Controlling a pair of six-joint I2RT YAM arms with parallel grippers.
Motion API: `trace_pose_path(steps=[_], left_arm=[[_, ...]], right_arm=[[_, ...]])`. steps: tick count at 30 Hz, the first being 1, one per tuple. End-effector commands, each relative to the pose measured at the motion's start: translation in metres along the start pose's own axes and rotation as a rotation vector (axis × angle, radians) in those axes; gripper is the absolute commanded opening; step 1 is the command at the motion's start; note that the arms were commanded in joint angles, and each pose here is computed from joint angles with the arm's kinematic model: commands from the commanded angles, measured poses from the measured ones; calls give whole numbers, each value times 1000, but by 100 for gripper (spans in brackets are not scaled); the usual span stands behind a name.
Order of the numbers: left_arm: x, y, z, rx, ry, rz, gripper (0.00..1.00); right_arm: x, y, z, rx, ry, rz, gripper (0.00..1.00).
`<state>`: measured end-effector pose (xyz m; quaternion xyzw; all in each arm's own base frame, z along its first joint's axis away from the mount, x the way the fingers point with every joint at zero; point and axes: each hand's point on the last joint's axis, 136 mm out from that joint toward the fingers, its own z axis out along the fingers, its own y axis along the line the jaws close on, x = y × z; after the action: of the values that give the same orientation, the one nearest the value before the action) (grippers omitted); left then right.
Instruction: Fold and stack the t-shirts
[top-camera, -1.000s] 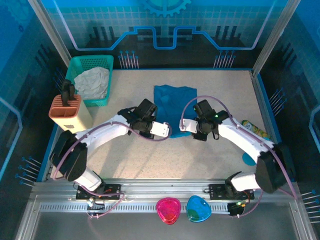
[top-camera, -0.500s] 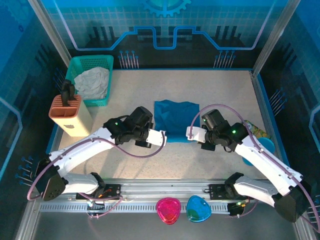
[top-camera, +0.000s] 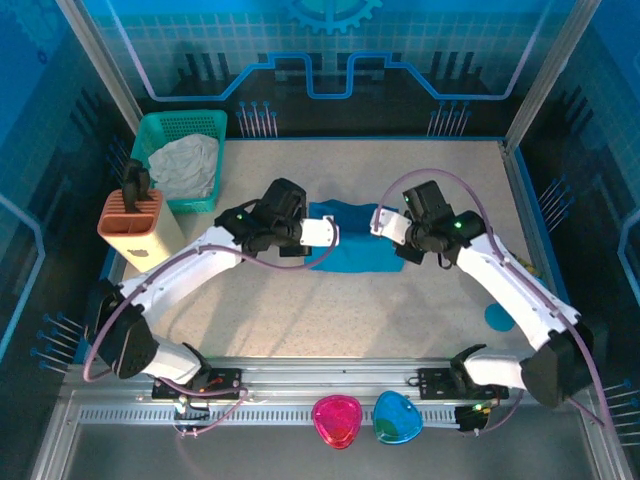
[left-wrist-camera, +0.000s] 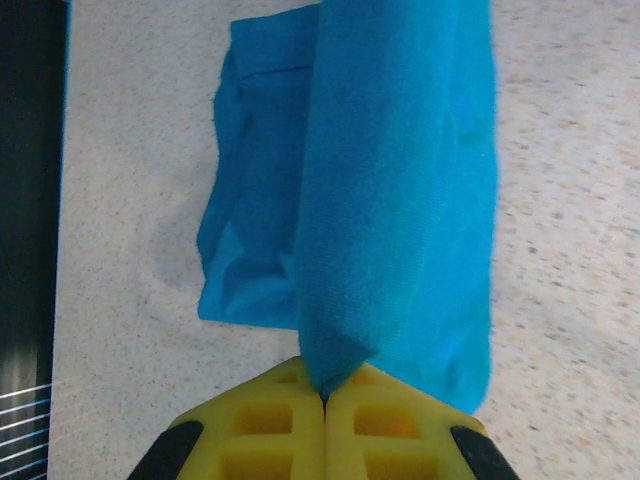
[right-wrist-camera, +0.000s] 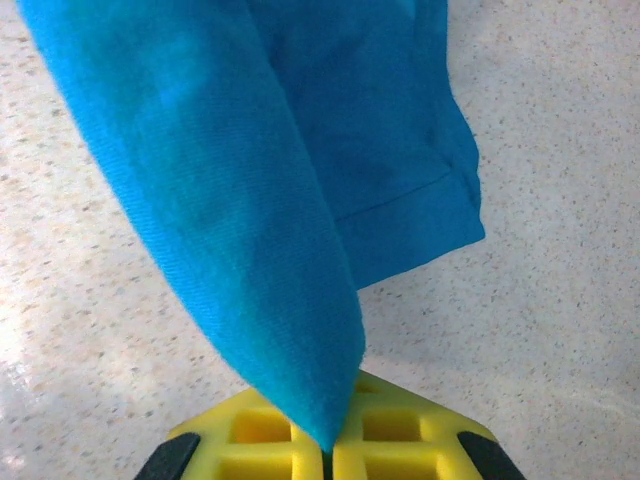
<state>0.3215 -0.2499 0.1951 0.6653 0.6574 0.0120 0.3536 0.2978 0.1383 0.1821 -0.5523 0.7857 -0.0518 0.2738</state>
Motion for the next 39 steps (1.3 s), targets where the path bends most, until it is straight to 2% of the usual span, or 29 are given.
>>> trace_pose_path(steps=[1, 10, 20, 28, 29, 31, 36, 39], left_arm=[[-5, 34, 10, -64, -22, -61, 0], [12, 85, 59, -108, 35, -137, 0], [42, 105, 119, -140, 93, -190, 0], [61, 116, 158, -191, 108, -210, 0], [64, 117, 161, -196, 112, -211, 2], [69, 117, 168, -201, 119, -214, 10], [75, 127, 172, -290, 112, -234, 50], [73, 142, 162, -381, 92, -237, 64]], right_arm=[[-11, -18, 13, -12, -32, 4, 0], [-8, -59, 66, -32, 15, 56, 0], [8, -85, 130, -70, 63, 134, 0], [21, -98, 177, -35, 89, 207, 0], [23, -99, 181, -30, 95, 215, 2], [26, -101, 188, -10, 102, 230, 13], [29, -116, 191, 84, 93, 283, 41], [28, -134, 184, 161, 91, 368, 48]])
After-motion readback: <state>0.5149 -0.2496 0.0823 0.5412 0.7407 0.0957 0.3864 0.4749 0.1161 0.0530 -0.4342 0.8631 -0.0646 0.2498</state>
